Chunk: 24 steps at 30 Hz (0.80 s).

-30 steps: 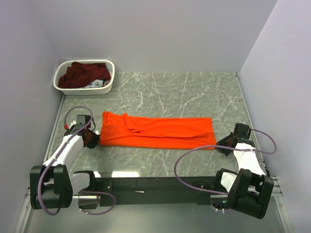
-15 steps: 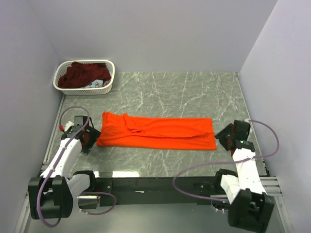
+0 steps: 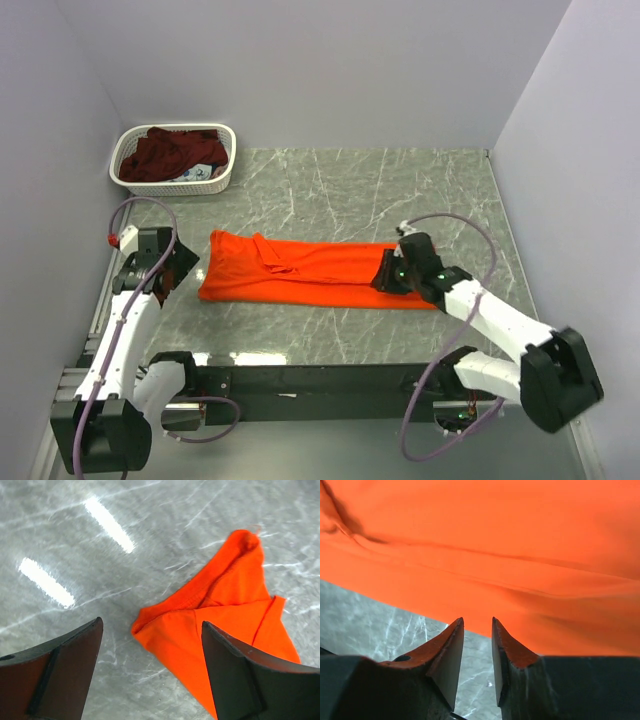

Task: Fold and stack the t-shirts
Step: Fold the tshirt

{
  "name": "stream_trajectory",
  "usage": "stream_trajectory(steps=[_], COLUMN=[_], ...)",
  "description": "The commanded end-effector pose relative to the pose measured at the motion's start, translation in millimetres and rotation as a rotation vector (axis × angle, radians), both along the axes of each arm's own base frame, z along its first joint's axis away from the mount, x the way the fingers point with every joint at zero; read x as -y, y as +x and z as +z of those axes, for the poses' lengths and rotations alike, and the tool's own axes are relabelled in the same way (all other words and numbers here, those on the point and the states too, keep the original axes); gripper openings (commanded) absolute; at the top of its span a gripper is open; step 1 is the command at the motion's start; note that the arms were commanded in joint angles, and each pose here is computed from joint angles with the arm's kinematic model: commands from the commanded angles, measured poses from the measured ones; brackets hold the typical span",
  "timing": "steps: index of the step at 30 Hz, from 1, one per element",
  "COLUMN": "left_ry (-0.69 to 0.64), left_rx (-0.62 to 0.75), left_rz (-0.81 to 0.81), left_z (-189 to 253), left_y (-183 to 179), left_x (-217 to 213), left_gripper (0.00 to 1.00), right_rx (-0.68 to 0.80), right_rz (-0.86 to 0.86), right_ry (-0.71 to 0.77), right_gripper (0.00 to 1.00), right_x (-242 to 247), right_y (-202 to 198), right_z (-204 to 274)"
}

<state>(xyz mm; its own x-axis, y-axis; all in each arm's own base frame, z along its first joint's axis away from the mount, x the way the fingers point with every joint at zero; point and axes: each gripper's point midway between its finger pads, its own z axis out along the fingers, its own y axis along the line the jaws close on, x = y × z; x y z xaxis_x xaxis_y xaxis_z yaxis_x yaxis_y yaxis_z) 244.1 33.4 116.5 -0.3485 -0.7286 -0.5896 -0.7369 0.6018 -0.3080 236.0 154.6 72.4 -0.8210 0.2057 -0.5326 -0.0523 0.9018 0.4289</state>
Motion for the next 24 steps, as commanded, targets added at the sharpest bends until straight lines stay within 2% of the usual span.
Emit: stream_trajectory(steps=[1, 2, 5, 24], left_ry=[0.042, 0.05, 0.093, 0.076], left_rx=[0.067, 0.075, 0.102, 0.164], left_rz=[-0.091, -0.094, -0.119, -0.178], left_z=[14.0, 16.3, 25.0, 30.4], left_y=[9.2, 10.4, 13.9, 20.7], left_x=[2.7, 1.9, -1.2, 9.0], left_gripper=[0.85, 0.85, 0.85, 0.85], right_rx=[0.066, 0.043, 0.001, -0.015], right_rz=[0.057, 0.077, 0.1, 0.105], right_ry=[0.023, 0.022, 0.009, -0.134], right_gripper=[0.36, 0.31, 0.26, 0.25], right_x=[-31.5, -38.2, -48.2, -50.9], right_y=[19.5, 20.7, 22.6, 60.1], right_z=[16.3, 10.7, -2.5, -28.5])
